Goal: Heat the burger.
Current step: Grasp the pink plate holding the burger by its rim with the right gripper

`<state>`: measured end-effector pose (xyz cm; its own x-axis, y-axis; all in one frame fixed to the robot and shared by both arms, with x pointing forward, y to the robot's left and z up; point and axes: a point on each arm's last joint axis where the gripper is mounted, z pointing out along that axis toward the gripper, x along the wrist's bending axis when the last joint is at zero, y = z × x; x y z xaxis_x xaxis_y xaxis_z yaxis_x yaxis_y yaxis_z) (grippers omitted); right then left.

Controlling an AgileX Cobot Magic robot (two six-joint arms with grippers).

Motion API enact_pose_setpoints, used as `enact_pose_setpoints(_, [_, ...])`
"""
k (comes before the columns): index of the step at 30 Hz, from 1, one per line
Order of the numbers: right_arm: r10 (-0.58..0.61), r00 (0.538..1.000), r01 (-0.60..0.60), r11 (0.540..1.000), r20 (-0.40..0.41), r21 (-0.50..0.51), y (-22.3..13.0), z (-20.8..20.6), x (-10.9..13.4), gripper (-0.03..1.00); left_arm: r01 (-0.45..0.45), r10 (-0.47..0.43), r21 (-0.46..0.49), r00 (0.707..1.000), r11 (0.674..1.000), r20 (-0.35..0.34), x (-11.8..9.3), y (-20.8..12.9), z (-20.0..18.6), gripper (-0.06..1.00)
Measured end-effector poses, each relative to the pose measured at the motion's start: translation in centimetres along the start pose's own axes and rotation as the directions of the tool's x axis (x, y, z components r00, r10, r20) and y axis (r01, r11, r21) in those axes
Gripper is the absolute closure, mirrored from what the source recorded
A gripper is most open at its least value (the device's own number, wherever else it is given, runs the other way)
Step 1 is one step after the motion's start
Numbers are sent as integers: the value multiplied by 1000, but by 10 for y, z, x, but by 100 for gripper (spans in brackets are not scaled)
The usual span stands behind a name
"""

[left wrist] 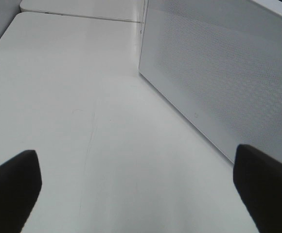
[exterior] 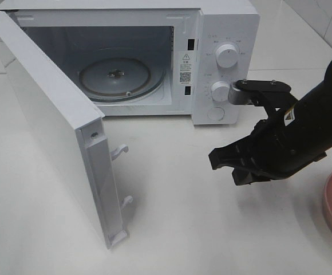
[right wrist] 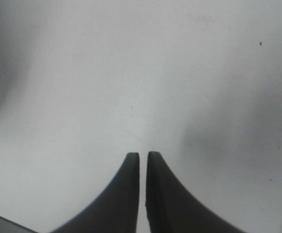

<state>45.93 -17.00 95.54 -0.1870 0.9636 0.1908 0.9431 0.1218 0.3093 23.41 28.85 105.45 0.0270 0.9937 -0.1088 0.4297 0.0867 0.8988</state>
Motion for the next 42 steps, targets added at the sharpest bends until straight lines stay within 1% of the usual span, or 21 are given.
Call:
enact_pose_setpoints(2, [-16,1000,16,1000,8,5,0,-4,0,89,0,0,0,1000,1000,0,0,0,0,-5])
enact_pose_setpoints(5, [-48,999,48,999,26,21,-4,-14,-2,83,0,0,0,1000,1000,0,0,0,0,-5])
enact_pose_setpoints(7, [-71,997,70,997,40,30,-6,-21,-4,74,0,0,0,1000,1000,0,0,0,0,-5])
enact_pose_setpoints(8, [-71,997,70,997,40,30,-6,-21,-4,74,0,0,0,1000,1000,0,0,0,0,-5])
enact_pose_setpoints(9, [-93,994,91,995,56,36,-8,-25,-5,62,0,0,0,1000,1000,0,0,0,0,-5])
enact_pose_setpoints(10, [-103,993,101,994,64,38,-8,-26,-6,57,0,0,0,1000,1000,0,0,0,0,-5])
enact_pose_setpoints(11, [-103,993,101,994,64,38,-8,-26,-6,57,0,0,0,1000,1000,0,0,0,0,-5])
enact_pose_setpoints(12, [-119,990,116,992,77,42,-10,-29,-7,42,0,0,0,1000,1000,0,0,0,0,-5])
enact_pose_setpoints(13, [-129,988,125,991,85,46,-10,-31,-8,34,0,0,0,1000,1000,0,0,0,0,-5])
enact_pose_setpoints(14, [-129,988,125,991,85,46,-10,-31,-8,34,0,0,0,1000,1000,0,0,0,0,-5])
enact_pose_setpoints(15, [-139,985,134,989,98,59,-11,-32,-10,20,0,0,0,1000,1000,0,0,0,0,-5])
enact_pose_setpoints(16, [-139,985,134,989,98,59,-11,-32,-10,20,0,0,0,1000,1000,0,0,0,0,-5])
enact_pose_setpoints(17, [-127,986,118,990,112,82,-12,-33,-14,10,0,0,0,1000,1000,0,0,0,0,-5])
enact_pose_setpoints(18, [-112,986,101,990,121,94,-13,-33,-18,6,0,0,0,1000,1000,0,0,0,0,-5])
enact_pose_setpoints(19, [-112,986,101,990,121,94,-13,-33,-18,6,0,0,0,1000,1000,0,0,0,0,-5])
enact_pose_setpoints(20, [-90,986,74,991,142,114,-13,-35,-26,2,0,0,0,1000,1000,0,0,0,0,-5])
enact_pose_setpoints(21, [-90,986,74,991,142,114,-13,-35,-26,2,0,0,0,1000,1000,0,0,0,0,-5])
enact_pose_setpoints(22, [-68,984,46,990,167,132,-13,-36,-34,1,0,0,0,1000,1000,0,0,0,0,-5])
enact_pose_setpoints(26, [-24,976,-11,987,217,161,-14,-39,-49,1,0,0,0,1000,1000,0,0,0,0,-5])
enact_pose_setpoints(37, [62,960,-108,982,273,157,-12,-43,-75,3,0,0,0,1000,1000,0,0,0,0,-5])
enact_pose_setpoints(42, [102,952,-154,974,288,164,-9,-36,-87,4,0,0,0,1000,1000,0,0,0,0,-5])
